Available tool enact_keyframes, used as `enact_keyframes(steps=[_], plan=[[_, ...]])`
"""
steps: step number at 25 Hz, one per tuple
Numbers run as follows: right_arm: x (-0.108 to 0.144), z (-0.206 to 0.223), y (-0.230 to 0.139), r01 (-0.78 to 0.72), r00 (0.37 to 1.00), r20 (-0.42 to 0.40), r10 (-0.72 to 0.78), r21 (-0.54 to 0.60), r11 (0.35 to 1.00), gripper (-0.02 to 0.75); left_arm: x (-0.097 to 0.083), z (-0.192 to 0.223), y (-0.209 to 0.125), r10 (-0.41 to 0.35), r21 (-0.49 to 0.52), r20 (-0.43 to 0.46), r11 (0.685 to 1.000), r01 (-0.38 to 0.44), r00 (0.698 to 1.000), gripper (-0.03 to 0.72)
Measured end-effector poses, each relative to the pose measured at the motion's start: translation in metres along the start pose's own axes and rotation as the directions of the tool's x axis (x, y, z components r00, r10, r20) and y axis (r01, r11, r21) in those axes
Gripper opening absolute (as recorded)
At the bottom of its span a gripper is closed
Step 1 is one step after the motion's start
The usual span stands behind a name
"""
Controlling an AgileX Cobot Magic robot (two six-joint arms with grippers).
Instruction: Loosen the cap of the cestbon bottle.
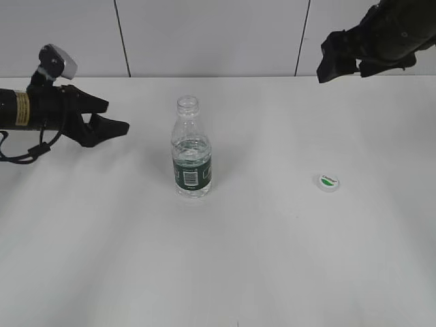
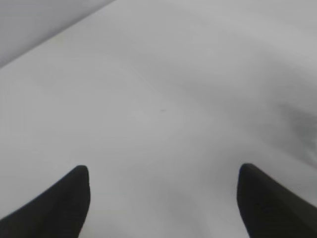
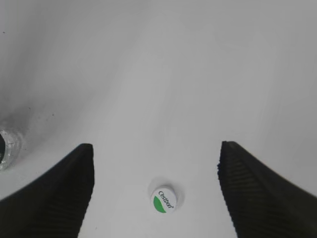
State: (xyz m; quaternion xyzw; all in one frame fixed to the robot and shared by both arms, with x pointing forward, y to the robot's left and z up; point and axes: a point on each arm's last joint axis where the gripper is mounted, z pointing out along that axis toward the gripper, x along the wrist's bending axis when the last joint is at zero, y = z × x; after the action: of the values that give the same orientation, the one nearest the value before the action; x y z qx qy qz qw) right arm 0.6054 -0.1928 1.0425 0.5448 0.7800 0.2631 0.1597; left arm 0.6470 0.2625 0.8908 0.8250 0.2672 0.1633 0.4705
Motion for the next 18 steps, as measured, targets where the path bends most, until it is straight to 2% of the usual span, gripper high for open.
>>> enact_keyframes(steps=[2,4,6,8,10,14,15,17,18], plan=[[0.001,-0.009,0.01,0.005,1.0,-0.004,-0.005,-0.012,1.0,0.594,0.012,-0.009,0.008,-0.023,0.046,-0.153,0.998,0.03,0.988,0.549],[0.001,-0.017,0.02,0.011,1.0,-0.002,-0.011,-0.034,0.999,0.594,0.026,-0.021,0.01,-0.062,0.106,-0.334,0.989,0.103,0.94,0.549],[0.0,-0.025,0.03,0.033,0.999,0.016,-0.032,-0.067,0.997,0.594,0.037,-0.032,0.009,-0.086,0.159,-0.482,0.97,0.183,0.872,0.549],[-0.002,-0.032,0.038,0.051,0.998,0.033,-0.048,-0.095,0.994,0.594,0.044,-0.044,0.004,-0.078,0.221,-0.599,0.94,0.258,0.797,0.549],[-0.003,-0.04,0.046,0.071,0.997,0.053,-0.064,-0.127,0.989,0.594,0.049,-0.056,-0.003,-0.067,0.269,-0.702,0.897,0.351,0.709,0.549],[-0.005,-0.053,0.057,0.11,0.991,0.091,-0.098,-0.136,0.985,0.594,0.051,-0.081,-0.002,-0.06,0.274,-0.825,0.827,0.491,0.562,0.549],[-0.006,-0.057,0.058,0.121,0.989,0.104,-0.109,-0.124,0.985,0.594,0.05,-0.087,0.002,-0.069,0.263,-0.84,0.816,0.514,0.539,0.549],[-0.008,-0.065,0.06,0.138,0.983,0.132,-0.125,-0.092,0.986,0.594,0.045,-0.098,0.011,-0.092,0.25,-0.85,0.795,0.552,0.518,0.549],[-0.01,-0.068,0.061,0.14,0.98,0.151,-0.127,-0.076,0.987,0.594,0.042,-0.103,0.016,-0.088,0.261,-0.846,0.791,0.553,0.526,0.549]])
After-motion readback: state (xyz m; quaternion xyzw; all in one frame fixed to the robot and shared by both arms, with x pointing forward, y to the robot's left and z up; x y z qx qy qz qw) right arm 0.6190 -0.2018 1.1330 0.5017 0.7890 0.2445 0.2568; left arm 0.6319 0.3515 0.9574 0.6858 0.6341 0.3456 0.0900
